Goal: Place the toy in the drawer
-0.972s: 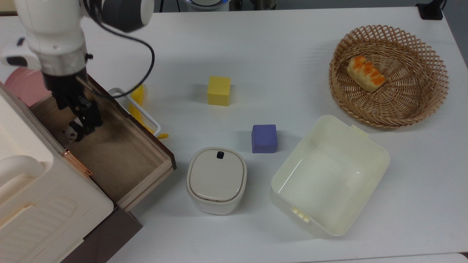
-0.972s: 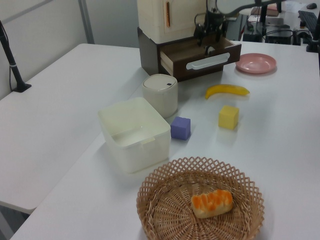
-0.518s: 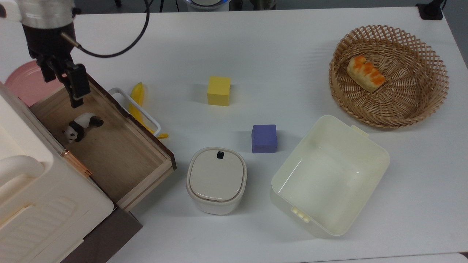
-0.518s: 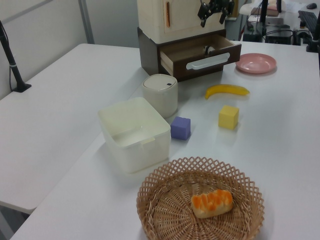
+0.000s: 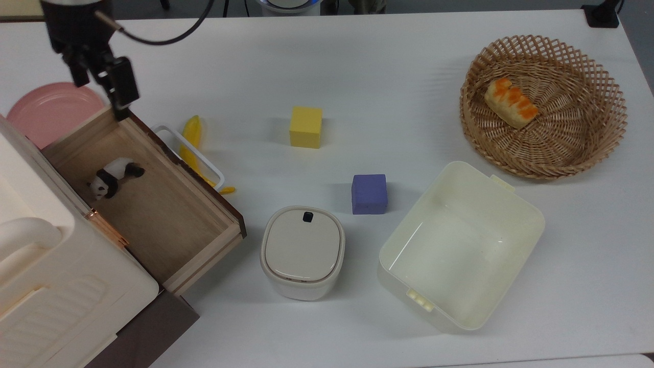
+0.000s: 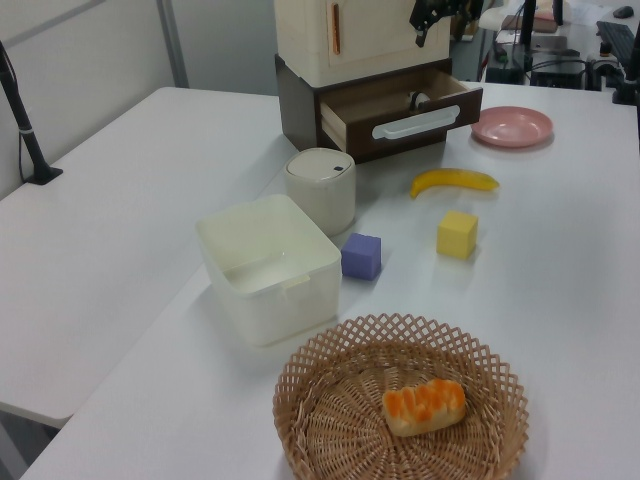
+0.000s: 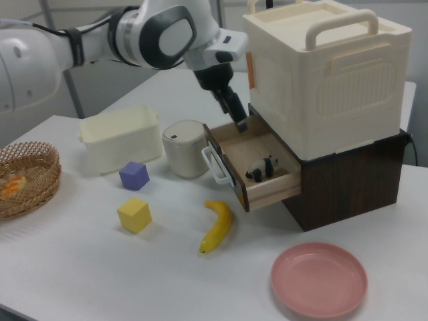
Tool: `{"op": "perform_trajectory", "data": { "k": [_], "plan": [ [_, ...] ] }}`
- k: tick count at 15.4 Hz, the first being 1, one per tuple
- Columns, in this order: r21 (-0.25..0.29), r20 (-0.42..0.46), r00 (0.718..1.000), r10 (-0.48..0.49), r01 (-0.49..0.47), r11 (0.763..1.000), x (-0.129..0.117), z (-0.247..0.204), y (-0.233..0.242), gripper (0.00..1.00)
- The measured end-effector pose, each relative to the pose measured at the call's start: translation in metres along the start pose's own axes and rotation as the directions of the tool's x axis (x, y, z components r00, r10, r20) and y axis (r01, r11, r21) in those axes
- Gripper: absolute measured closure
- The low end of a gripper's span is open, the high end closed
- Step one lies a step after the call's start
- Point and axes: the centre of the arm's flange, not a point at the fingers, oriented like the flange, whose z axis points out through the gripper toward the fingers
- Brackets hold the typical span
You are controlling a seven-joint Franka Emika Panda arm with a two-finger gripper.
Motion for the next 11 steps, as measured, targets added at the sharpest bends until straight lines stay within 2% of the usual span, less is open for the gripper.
{"op": "perform_trajectory", "data": {
  "k": [4,7,11],
  "plan": [
    [-0.001,0.110,0.984,-0.137,0.138,0.990,-0.038,-0.017,-0.018,0.00],
    [0.009,0.187,0.952,-0.244,0.247,0.969,-0.068,-0.021,-0.039,0.00],
    [0.032,0.225,0.909,-0.351,0.354,0.935,-0.107,-0.020,-0.070,0.00]
  ]
}}
